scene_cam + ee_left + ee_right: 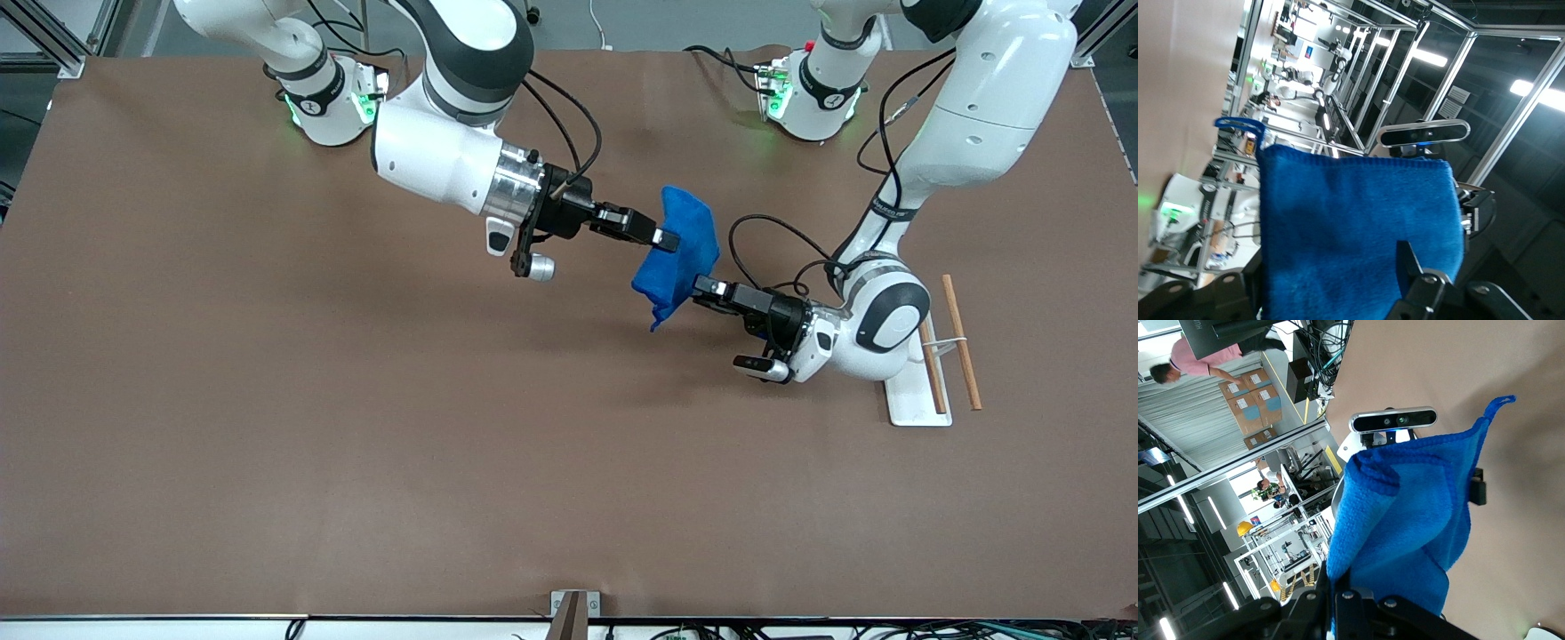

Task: Right arm passes towel to left arm to hang
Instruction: 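Grasp the towel with the left gripper from the right gripper, then carry the towel to the dowels with the left gripper while the right gripper retracts, then drape the towel over the wooden dowels with the left gripper, then open the left gripper and release the towel on the dowels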

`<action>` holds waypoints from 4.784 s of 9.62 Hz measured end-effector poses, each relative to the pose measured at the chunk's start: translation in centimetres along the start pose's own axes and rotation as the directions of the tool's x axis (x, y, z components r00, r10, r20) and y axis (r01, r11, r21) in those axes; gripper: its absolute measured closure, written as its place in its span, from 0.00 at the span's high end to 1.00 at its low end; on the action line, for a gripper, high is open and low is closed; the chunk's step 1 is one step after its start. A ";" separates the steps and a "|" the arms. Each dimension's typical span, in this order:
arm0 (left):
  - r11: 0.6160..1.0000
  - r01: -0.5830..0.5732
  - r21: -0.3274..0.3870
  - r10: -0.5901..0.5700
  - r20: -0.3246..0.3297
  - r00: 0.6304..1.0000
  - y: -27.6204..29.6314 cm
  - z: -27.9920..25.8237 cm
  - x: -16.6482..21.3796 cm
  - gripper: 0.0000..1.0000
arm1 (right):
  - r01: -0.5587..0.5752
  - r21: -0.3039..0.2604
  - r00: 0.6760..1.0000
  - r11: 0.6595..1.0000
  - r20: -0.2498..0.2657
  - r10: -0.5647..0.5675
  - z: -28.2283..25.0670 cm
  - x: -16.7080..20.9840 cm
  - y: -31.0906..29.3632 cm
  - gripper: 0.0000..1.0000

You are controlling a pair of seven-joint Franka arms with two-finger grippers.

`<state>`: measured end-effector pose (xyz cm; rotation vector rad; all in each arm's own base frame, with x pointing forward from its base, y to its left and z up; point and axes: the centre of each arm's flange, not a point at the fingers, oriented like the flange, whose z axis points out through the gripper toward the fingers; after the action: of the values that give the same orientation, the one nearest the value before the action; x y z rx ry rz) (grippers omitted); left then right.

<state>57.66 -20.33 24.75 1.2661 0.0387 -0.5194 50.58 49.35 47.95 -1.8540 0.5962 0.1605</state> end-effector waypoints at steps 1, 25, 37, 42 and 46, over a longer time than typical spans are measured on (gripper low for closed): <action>1.000 0.004 -0.003 -0.004 -0.003 1.000 0.4 -0.4 0.0 0.65 | 0.000 0.001 1.000 1.000 0.000 0.000 0.0 0.0 -0.1 0.04; 0.360 0.874 0.327 -0.213 -0.883 0.418 22.7 -27.3 -12.6 0.02 | 0.115 -0.910 0.909 0.397 -0.065 -0.412 -50.3 18.1 1.7 1.00; 0.119 0.810 0.574 0.161 -0.816 0.555 22.1 -35.1 -15.0 0.02 | 0.192 -0.931 0.891 0.311 0.032 -0.453 -59.4 14.2 -3.5 1.00; 0.110 0.784 0.611 0.139 -0.790 0.597 19.1 -38.1 -14.7 0.08 | 0.173 -0.931 0.902 0.320 0.019 -0.432 -59.5 13.9 -3.5 1.00; 0.107 0.774 0.624 0.135 -0.780 0.611 18.3 -38.8 -14.7 0.16 | 0.172 -0.931 0.902 0.321 0.018 -0.431 -59.5 13.9 -3.5 1.00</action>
<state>61.65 24.01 33.52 2.8334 0.8712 -0.4309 53.76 -8.62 67.23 -3.1325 0.2648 -0.0102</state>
